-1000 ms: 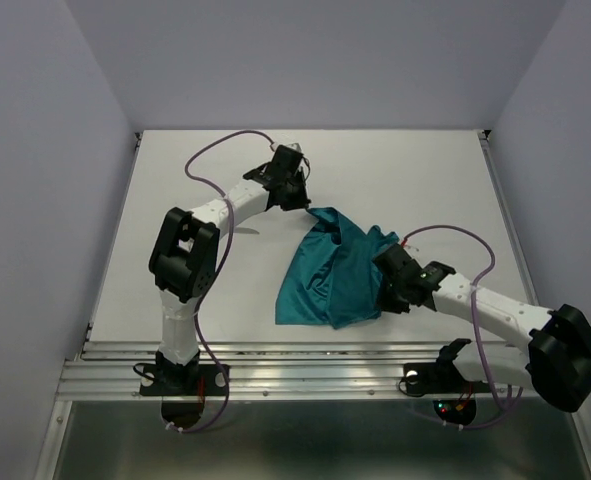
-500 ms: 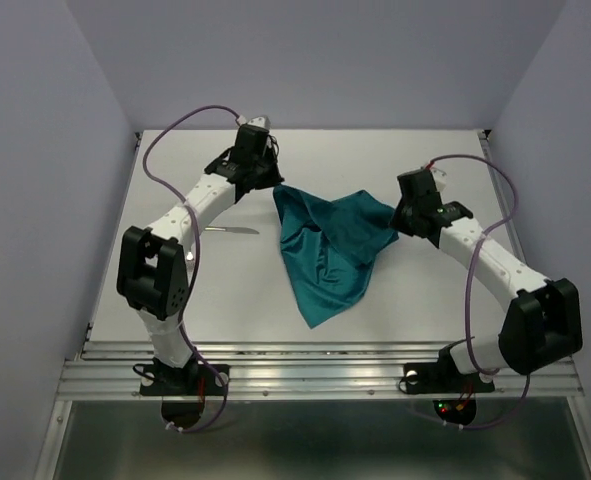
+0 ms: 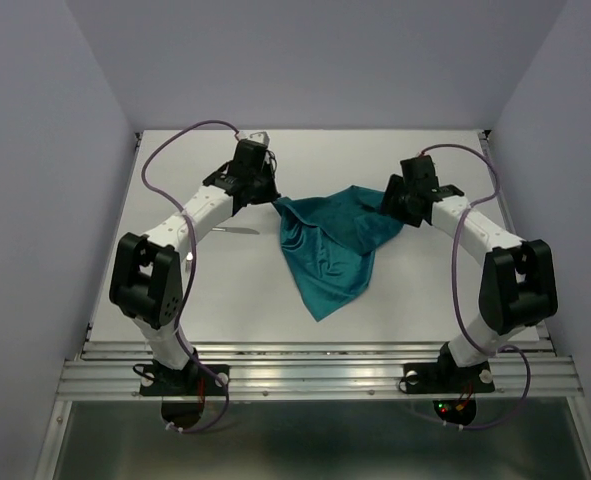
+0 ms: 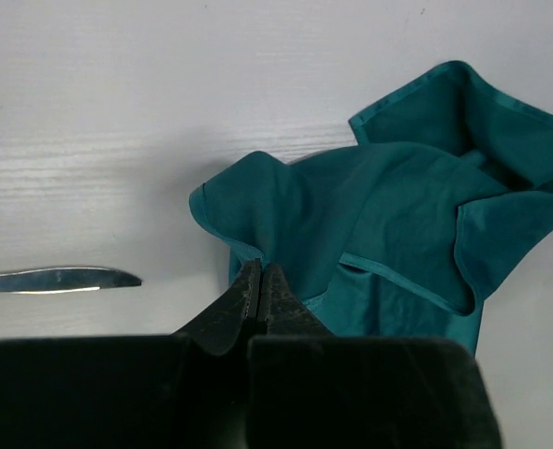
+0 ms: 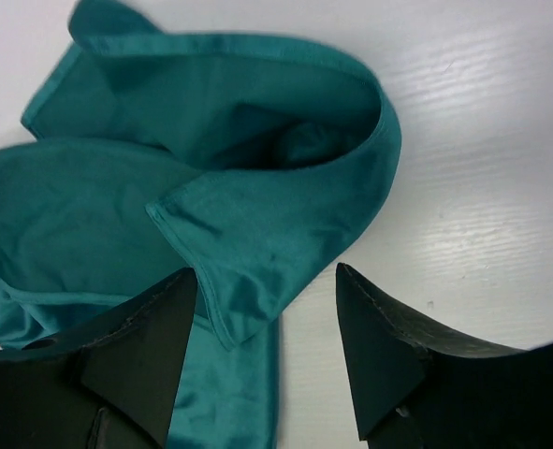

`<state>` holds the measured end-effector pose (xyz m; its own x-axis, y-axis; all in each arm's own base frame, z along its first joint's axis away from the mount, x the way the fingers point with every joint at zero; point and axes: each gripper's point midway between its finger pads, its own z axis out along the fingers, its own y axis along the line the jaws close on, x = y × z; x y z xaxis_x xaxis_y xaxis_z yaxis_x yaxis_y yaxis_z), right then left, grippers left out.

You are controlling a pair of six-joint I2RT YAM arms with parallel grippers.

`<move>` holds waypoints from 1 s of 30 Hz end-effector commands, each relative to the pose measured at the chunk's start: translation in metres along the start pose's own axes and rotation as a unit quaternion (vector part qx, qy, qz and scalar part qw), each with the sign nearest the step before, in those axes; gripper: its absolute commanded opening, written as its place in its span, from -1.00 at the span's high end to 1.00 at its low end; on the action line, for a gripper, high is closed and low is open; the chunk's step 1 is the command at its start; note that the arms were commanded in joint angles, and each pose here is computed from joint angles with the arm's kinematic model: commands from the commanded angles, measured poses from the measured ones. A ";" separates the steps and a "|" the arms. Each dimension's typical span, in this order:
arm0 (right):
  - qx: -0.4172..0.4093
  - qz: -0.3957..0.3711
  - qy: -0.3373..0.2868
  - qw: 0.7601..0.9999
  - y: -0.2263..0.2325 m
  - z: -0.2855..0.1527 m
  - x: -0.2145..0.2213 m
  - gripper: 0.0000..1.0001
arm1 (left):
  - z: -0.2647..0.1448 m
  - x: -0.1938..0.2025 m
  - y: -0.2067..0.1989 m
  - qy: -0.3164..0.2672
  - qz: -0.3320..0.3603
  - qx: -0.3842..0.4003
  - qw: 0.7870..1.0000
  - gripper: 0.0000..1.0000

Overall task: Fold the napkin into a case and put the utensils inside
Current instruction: Pick up the crumpled napkin from the corner of the board.

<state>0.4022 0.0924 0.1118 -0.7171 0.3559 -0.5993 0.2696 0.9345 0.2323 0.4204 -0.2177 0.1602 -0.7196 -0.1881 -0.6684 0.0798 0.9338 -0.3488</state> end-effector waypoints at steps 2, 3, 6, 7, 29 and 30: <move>-0.054 0.039 0.042 0.997 0.011 -0.002 0.035 -0.34 | -0.005 0.000 0.000 -0.014 -0.001 0.006 1.000 1.00; -0.050 0.043 0.042 0.997 0.008 -0.002 0.038 -0.34 | -0.004 0.003 0.000 -0.010 -0.001 0.008 1.000 1.00; -0.044 0.046 0.048 0.997 0.005 0.002 0.043 -0.31 | -0.002 0.009 -0.001 -0.001 -0.003 0.015 1.000 1.00; -0.046 0.041 0.049 0.997 0.009 0.002 0.044 -0.31 | -0.002 0.009 -0.002 0.000 -0.003 0.017 1.000 1.00; 0.129 0.086 -0.022 0.988 0.015 0.068 0.008 -0.21 | 0.001 0.025 0.000 0.013 -0.006 0.024 1.000 1.00; 0.133 0.085 -0.023 0.987 0.014 0.068 0.009 -0.19 | 0.002 0.025 0.000 0.015 -0.006 0.023 1.000 1.00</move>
<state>0.4299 0.1188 0.0399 -0.6844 0.4802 -0.5487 0.5004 0.8566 0.1256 0.4036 -0.2192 0.1273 -0.7665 -0.1802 -0.6165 0.0784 0.9264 -0.3683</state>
